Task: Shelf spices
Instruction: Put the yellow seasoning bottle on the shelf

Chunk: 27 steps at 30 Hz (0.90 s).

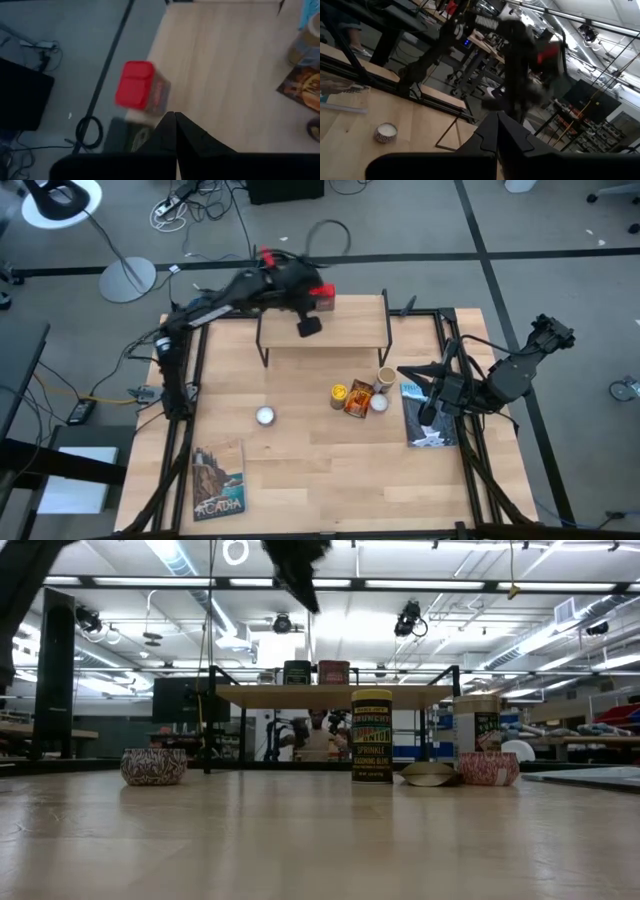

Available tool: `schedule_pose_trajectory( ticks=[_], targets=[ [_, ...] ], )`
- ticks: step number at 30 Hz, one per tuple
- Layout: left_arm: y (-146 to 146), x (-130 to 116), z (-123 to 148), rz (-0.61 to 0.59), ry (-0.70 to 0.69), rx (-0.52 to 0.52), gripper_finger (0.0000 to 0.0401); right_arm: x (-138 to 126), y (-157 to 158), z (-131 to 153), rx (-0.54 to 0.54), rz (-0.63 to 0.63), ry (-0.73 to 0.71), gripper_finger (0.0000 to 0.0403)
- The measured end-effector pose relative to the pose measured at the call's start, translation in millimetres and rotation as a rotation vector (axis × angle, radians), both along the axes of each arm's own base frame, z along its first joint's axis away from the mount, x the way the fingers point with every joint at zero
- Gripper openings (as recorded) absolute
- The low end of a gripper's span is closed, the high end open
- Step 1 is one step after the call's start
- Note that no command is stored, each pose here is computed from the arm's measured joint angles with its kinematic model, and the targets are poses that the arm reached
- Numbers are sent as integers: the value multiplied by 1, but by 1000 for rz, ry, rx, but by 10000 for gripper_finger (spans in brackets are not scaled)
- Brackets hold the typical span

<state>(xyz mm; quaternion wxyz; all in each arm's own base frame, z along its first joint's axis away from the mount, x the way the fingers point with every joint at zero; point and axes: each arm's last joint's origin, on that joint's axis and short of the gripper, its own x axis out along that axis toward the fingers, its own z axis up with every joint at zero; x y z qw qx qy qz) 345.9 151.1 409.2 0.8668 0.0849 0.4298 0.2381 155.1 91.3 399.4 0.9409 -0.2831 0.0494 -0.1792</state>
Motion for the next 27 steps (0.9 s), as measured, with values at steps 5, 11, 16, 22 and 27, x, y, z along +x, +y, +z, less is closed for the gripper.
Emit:
schedule_pose_trajectory(
  ticks=[5,11,16,22,27],
  targets=[
    [-24,-43,39,51,-89,34,0,0,0,-2,0,0,10,4],
    [-50,-93,48,108,-164,41,0,1,0,-2,22,0,3,18],
    [-68,-122,21,127,-262,41,0,6,-1,-4,42,-24,1,42],
    [-83,-138,-18,77,-418,9,0,21,-5,-11,23,-79,30,92],
    [-92,-130,-40,11,-499,-50,0,35,-11,-14,15,-123,35,149]
  ],
)
